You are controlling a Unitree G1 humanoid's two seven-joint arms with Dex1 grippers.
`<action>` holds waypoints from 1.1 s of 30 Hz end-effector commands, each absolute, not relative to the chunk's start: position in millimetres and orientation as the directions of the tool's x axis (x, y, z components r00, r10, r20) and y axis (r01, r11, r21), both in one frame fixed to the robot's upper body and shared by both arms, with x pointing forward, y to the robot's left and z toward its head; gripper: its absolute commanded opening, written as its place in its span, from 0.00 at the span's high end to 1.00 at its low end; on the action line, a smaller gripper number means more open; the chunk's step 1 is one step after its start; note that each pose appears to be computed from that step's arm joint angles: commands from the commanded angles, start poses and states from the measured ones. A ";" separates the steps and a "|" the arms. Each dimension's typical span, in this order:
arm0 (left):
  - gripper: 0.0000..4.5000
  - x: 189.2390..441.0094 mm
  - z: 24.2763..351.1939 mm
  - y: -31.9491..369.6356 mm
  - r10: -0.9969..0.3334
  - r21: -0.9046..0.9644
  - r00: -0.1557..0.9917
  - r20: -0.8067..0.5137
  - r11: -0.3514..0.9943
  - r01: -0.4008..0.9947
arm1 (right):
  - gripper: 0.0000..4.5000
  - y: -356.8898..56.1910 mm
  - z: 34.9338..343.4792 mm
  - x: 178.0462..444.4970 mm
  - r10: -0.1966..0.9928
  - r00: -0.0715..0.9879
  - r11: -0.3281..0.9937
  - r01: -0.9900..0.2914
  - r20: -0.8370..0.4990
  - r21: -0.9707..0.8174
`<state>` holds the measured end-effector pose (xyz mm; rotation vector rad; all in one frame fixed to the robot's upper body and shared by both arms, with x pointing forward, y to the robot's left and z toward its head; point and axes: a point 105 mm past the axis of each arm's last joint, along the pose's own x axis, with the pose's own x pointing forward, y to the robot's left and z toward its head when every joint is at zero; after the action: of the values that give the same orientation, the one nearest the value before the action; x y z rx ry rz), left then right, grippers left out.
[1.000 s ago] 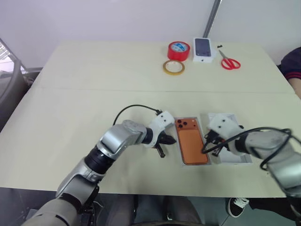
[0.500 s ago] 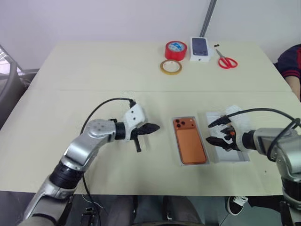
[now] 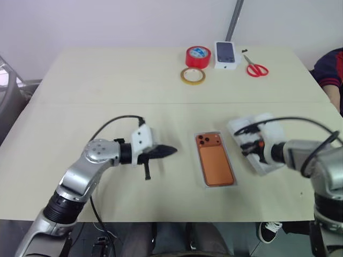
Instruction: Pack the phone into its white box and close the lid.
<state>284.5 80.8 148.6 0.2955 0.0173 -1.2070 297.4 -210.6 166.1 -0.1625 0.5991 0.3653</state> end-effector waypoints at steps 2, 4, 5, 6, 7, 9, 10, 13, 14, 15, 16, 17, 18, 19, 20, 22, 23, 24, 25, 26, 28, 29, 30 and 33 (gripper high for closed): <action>1.00 304.6 161.8 111.0 -0.847 0.156 0.526 -0.071 0.512 0.845 | 0.99 -172.4 210.0 297.7 0.565 0.743 0.821 -0.550 -0.360 0.155; 1.00 313.2 158.6 122.3 -0.810 0.146 0.581 -0.078 0.567 0.811 | 0.99 -142.5 219.7 295.5 0.702 0.664 0.712 -0.644 -0.258 0.279; 1.00 317.5 155.4 128.4 -0.792 0.153 0.603 -0.092 0.587 0.795 | 0.99 -111.3 228.3 284.9 0.805 0.570 0.589 -0.729 -0.167 0.350; 1.00 320.2 153.4 132.5 -0.781 0.159 0.616 -0.103 0.598 0.785 | 0.99 -92.3 233.5 274.2 0.857 0.505 0.492 -0.741 -0.104 0.456; 1.00 321.8 152.2 134.7 -0.775 0.164 0.622 -0.109 0.603 0.781 | 0.99 -83.3 235.2 268.5 0.875 0.479 0.438 -0.713 -0.076 0.547; 1.00 322.4 153.1 135.3 -0.776 0.165 0.622 -0.106 0.603 0.780 | 0.99 -65.9 228.9 264.2 0.877 0.479 0.388 -0.655 -0.041 0.648; 1.00 321.7 154.0 134.3 -0.779 0.168 0.618 -0.103 0.599 0.783 | 0.99 -55.8 225.2 262.4 0.869 0.494 0.364 -0.622 -0.013 0.693; 1.00 319.6 154.7 131.6 -0.787 0.173 0.608 -0.103 0.588 0.790 | 0.99 -39.3 222.7 257.7 0.834 0.551 0.332 -0.536 0.024 0.776; 1.00 316.8 153.7 126.4 -0.799 0.170 0.593 -0.104 0.573 0.802 | 0.99 -38.7 211.6 257.2 0.813 0.582 0.350 -0.470 -0.013 0.810; 1.00 313.5 152.4 120.4 -0.812 0.165 0.574 -0.106 0.555 0.816 | 0.99 -39.1 201.2 256.5 0.795 0.605 0.365 -0.410 -0.050 0.836; 1.00 309.0 149.8 111.3 -0.829 0.163 0.547 -0.113 0.528 0.833 | 0.94 -41.3 190.4 255.2 0.781 0.618 0.380 -0.359 -0.087 0.852; 1.00 305.2 147.7 103.9 -0.843 0.161 0.525 -0.118 0.506 0.848 | 0.87 -43.7 182.8 254.2 0.768 0.629 0.394 -0.322 -0.116 0.861; 1.00 301.9 145.6 96.7 -0.856 0.150 0.502 -0.121 0.484 0.862 | 0.80 -47.2 177.8 253.8 0.761 0.634 0.413 -0.309 -0.138 0.857; 1.00 298.7 142.9 87.8 -0.871 0.143 0.476 -0.127 0.458 0.877 | 0.69 -52.7 174.8 255.1 0.754 0.638 0.441 -0.311 -0.159 0.842; 1.00 295.6 139.9 79.7 -0.884 0.145 0.448 -0.137 0.429 0.891 | 0.57 -59.3 174.5 257.6 0.747 0.641 0.473 -0.328 -0.175 0.818; 1.00 291.2 135.3 67.5 -0.901 0.152 0.406 -0.153 0.384 0.911 | 0.32 -71.1 177.5 261.9 0.742 0.641 0.525 -0.373 -0.196 0.765; 1.00 289.6 133.3 60.2 -0.909 0.146 0.385 -0.159 0.363 0.920 | 0.21 -79.2 181.0 263.2 0.745 0.630 0.563 -0.421 -0.217 0.711; 1.00 287.9 131.9 50.7 -0.919 0.146 0.359 -0.160 0.338 0.930 | 0.10 -89.7 186.5 264.7 0.741 0.625 0.606 -0.467 -0.245 0.643; 1.00 286.9 129.9 40.9 -0.928 0.145 0.334 -0.164 0.312 0.939 | 0.00 -102.3 192.0 265.9 0.725 0.625 0.657 -0.502 -0.289 0.563; 1.00 286.6 128.4 30.6 -0.935 0.149 0.312 -0.167 0.289 0.946 | 0.00 -115.3 196.8 268.2 0.701 0.637 0.695 -0.509 -0.321 0.508; 1.00 286.7 126.8 18.8 -0.943 0.154 0.286 -0.172 0.260 0.953 | 0.00 -131.4 202.0 271.1 0.666 0.650 0.739 -0.506 -0.367 0.445; 1.00 285.7 127.4 12.2 -0.949 0.157 0.266 -0.170 0.241 0.958 | 0.00 -141.7 201.4 272.7 0.626 0.664 0.778 -0.493 -0.409 0.389; 1.00 284.5 128.6 6.1 -0.955 0.152 0.247 -0.164 0.223 0.963 | 0.07 -153.6 198.0 274.8 0.564 0.686 0.826 -0.478 -0.460 0.300; 1.00 283.1 133.9 -2.4 -0.965 0.144 0.219 -0.143 0.199 0.969 | 0.31 -176.2 184.5 273.3 0.418 0.704 0.872 -0.488 -0.575 0.036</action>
<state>284.3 0.3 124.0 0.2050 0.0668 -1.3355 276.3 -175.0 186.7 -0.0198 0.6105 0.4937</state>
